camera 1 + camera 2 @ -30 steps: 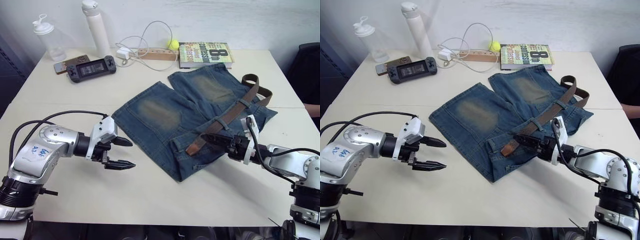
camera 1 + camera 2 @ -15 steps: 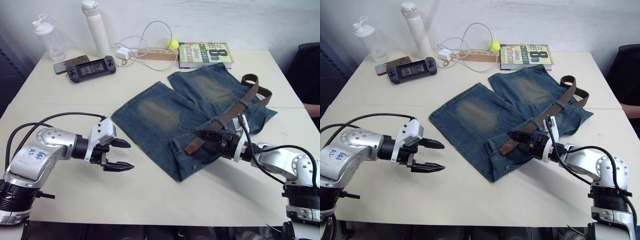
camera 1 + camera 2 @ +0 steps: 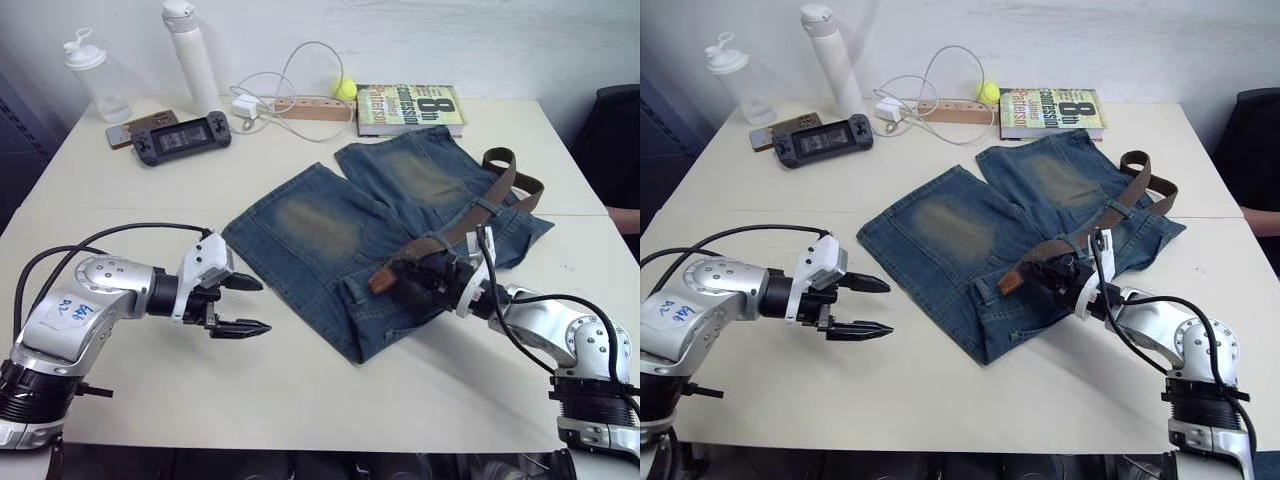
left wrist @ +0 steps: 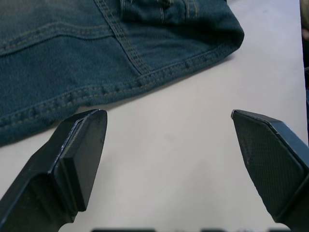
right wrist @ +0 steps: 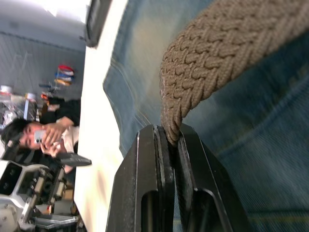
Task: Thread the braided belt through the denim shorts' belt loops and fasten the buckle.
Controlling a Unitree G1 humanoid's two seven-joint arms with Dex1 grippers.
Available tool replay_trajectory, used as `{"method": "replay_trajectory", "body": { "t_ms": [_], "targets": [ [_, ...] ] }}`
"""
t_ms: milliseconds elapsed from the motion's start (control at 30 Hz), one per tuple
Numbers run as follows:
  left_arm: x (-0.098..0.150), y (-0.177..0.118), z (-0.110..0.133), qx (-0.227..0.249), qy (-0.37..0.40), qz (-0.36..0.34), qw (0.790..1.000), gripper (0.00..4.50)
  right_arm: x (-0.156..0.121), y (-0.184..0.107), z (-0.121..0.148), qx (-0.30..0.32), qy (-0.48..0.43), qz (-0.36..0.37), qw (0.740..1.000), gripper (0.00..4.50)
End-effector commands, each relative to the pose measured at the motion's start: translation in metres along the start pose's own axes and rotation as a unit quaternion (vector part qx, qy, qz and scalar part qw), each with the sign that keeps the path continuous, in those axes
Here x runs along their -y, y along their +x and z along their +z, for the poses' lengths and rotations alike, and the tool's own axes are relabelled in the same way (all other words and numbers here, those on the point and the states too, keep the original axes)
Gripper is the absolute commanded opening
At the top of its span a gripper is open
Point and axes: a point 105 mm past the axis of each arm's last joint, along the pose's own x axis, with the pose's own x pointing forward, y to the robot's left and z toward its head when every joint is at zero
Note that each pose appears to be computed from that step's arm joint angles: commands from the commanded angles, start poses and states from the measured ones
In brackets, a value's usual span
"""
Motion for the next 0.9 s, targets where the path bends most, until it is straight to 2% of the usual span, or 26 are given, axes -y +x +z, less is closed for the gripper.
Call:
{"method": "replay_trajectory", "body": {
  "t_ms": [33,233,433,600,733,900],
  "targets": [
    [-0.004,-0.001,0.01,0.017,0.023,0.013,1.0,4.5,-0.007,0.004,0.012,0.051,-0.037,-0.002,0.998,0.09],
    [-0.007,0.002,0.016,0.027,0.029,0.016,0.999,4.5,0.007,0.014,0.011,0.1,-0.094,-0.035,0.99,0.09],
    [-0.009,0.0,0.017,0.031,0.028,0.023,0.999,4.5,0.019,0.016,-0.01,0.098,-0.124,-0.053,0.986,0.09],
    [-0.008,0.002,0.014,0.031,0.025,0.025,0.999,4.5,0.016,0.025,-0.035,0.065,-0.113,-0.041,0.991,0.09],
    [-0.008,0.004,0.014,0.032,0.026,0.024,0.999,4.5,0.014,0.03,-0.044,0.049,-0.108,-0.039,0.992,0.09],
    [-0.007,0.003,0.014,0.031,0.026,0.023,0.999,4.5,-0.002,0.033,-0.061,0.012,-0.082,-0.001,0.997,0.09]
  ]
}}
